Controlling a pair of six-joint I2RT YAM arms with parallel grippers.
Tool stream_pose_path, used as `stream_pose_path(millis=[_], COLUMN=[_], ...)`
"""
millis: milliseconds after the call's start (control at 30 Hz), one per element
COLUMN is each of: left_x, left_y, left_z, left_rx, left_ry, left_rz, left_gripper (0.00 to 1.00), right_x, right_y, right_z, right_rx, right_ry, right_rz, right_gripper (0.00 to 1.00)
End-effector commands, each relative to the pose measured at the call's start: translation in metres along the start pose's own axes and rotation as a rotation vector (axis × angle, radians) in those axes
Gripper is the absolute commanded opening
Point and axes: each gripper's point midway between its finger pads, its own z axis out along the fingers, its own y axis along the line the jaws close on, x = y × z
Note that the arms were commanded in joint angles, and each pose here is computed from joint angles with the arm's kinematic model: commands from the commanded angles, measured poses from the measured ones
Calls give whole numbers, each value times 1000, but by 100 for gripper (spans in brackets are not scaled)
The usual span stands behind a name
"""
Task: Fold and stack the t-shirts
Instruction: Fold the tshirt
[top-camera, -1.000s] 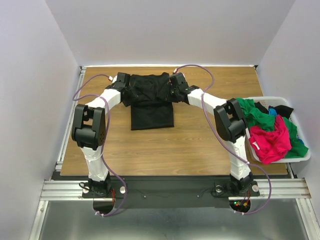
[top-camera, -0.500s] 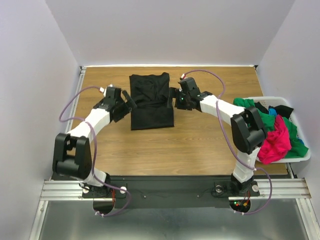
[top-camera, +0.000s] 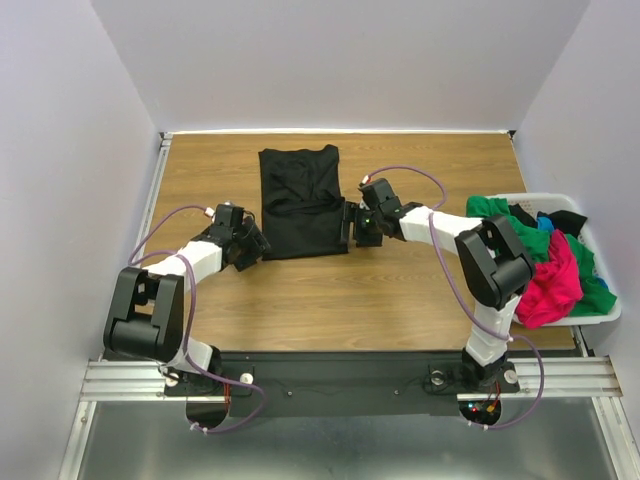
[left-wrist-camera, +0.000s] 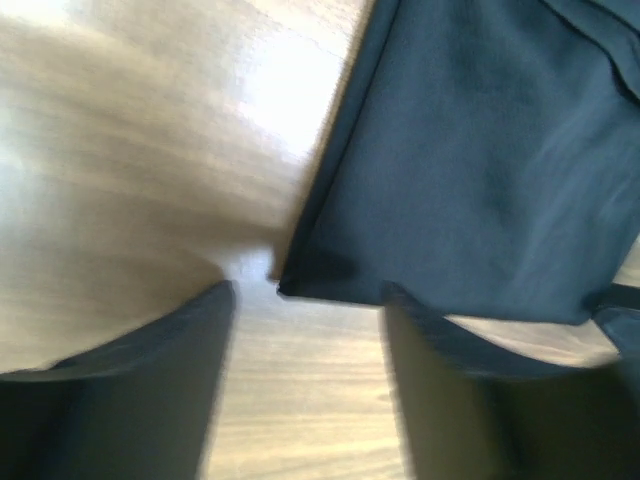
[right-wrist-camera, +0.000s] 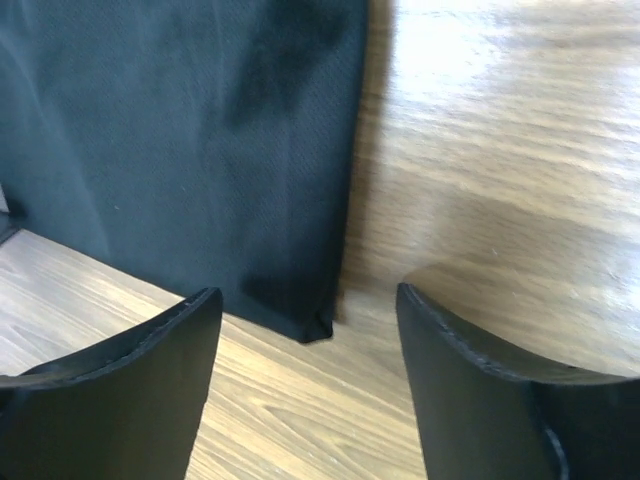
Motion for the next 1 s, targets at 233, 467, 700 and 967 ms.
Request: stream_pose_path(millis=[233,467,700,967], left_x=[20,18,19,20], left_y=[8,6,6,6], left_z=[14,14,12,8], left_rx=[2,17,32,43], left_ry=[64,51,43,32], left_rz=[2,3,-6,-8], left_gripper=[25,0,0,0], right_x=[7,24,34,46], right_y=[1,-8,-9,-19], right_z=[14,17,9,7], right_rx=[-20,-11,-10,31], right_ry=[13,44,45,49], right_rz=[35,71,82,102], right_gripper=[63,47,48,47])
